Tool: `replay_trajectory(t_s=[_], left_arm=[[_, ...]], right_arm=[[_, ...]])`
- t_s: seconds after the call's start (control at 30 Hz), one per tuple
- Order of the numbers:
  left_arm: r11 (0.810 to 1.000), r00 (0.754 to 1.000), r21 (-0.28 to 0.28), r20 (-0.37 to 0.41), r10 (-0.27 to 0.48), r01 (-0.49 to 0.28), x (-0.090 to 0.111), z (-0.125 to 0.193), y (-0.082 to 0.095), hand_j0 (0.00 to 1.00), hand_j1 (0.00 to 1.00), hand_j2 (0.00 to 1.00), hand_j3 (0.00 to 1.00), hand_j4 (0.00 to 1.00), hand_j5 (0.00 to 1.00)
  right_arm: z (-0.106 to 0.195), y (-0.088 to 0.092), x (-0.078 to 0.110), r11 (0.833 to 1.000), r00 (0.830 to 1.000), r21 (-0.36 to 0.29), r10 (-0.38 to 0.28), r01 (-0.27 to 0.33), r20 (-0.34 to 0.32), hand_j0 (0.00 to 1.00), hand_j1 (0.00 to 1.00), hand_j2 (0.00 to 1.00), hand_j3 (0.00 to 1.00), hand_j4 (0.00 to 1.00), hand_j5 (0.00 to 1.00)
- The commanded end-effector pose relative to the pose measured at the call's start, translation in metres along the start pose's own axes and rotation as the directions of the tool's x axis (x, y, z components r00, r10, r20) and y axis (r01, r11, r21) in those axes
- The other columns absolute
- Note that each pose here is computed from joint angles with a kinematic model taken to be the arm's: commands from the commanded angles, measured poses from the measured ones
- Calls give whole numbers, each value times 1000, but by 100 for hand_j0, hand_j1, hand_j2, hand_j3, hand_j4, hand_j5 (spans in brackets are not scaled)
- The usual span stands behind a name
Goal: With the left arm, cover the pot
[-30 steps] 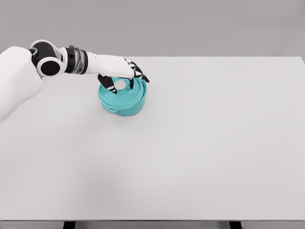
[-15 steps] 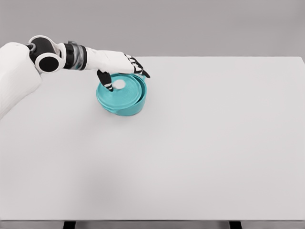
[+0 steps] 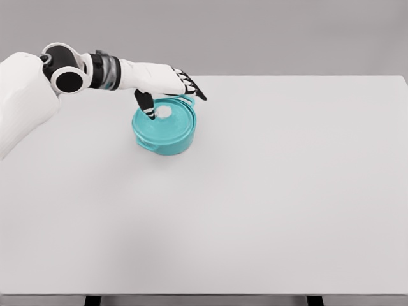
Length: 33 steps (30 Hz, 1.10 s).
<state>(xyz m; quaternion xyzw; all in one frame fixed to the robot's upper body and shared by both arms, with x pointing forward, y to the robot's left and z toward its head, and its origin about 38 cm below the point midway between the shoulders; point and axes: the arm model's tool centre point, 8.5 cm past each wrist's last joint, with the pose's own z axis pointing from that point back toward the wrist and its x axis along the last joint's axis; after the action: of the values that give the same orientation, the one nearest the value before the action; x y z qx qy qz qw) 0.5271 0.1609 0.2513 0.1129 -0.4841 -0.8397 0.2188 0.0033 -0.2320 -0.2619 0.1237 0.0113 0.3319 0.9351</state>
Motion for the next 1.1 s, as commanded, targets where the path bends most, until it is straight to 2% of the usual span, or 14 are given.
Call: replay_trajectory(t_s=[0.0,0.57,0.8,0.93,1.0,1.03,1.07], left_arm=[[1000,1000,4,-2,4,-4,0,0,1,100,100,100,100,100,100],[1000,1000,28,0,4,-4,0,2,9,100,100,100,100,100,100],[998,1000,59,-7,13,-13,-5,11,17,100,100,100,100,100,100],[993,998,106,-32,46,-43,-18,36,23,100,100,100,100,100,100],[975,983,165,-84,162,-147,-47,87,4,100,100,100,100,100,100],[970,970,165,-133,201,-179,-61,111,-11,100,100,100,100,100,100],[962,952,148,-172,255,-231,-72,121,-37,100,100,100,100,100,100]], right_arm=[[0,0,0,1000,1000,0,0,0,0,100,100,100,100,100,100],[0,0,0,1000,1000,0,0,0,0,100,100,100,100,100,100],[0,0,0,1000,1000,0,0,0,0,100,100,100,100,100,100],[0,0,0,1000,1000,0,0,0,0,100,100,100,100,100,100],[0,1,-1,1000,1000,1,-1,1,-1,100,100,100,100,100,100],[0,1,-1,1000,1000,1,-1,1,-1,100,100,100,100,100,100],[0,0,0,1000,1000,0,0,0,0,100,100,100,100,100,100]])
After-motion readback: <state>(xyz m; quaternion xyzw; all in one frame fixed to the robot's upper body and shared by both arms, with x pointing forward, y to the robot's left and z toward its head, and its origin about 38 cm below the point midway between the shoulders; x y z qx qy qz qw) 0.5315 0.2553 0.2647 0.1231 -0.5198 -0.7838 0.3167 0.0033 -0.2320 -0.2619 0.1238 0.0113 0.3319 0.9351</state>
